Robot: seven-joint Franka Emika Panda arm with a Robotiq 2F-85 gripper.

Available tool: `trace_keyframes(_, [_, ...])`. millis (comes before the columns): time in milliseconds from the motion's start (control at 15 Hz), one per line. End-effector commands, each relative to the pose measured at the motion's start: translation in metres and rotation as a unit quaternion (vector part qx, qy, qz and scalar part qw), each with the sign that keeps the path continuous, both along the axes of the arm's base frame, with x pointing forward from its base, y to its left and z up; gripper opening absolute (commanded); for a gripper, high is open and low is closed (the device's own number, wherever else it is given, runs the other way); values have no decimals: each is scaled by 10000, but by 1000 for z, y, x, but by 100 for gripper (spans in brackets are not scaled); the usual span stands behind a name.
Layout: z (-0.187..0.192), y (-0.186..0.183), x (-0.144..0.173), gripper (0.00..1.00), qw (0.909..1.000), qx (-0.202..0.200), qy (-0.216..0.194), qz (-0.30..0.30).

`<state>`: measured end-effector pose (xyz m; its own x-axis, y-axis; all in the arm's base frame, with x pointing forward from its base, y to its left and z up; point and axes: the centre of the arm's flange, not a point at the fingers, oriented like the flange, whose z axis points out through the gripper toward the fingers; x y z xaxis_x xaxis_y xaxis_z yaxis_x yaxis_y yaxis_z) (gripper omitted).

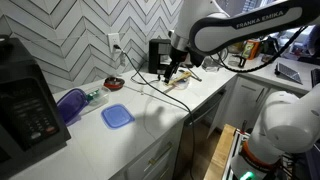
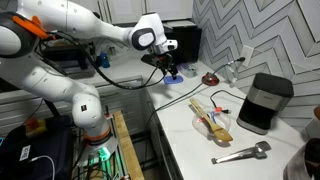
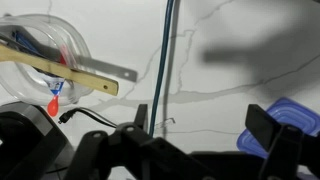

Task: Put the dark blue lid on top of the coffeemaker

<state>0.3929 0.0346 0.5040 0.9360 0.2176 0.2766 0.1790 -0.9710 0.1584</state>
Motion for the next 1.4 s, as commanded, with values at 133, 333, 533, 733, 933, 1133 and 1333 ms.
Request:
trace_keyframes(133, [0,0,0,100,10000,0,1,0])
trace_keyframes(333, [0,0,0,100,10000,0,2,0])
trace_keyframes(533, [0,0,0,100,10000,0,2,0])
trace_keyframes(733, [0,0,0,100,10000,0,2,0])
trace_keyframes(933, [0,0,0,100,10000,0,2,0])
trace_keyframes(1133, [0,0,0,100,10000,0,2,0])
trace_keyframes(1333, [11,31,24,100,9997,221,-60,110])
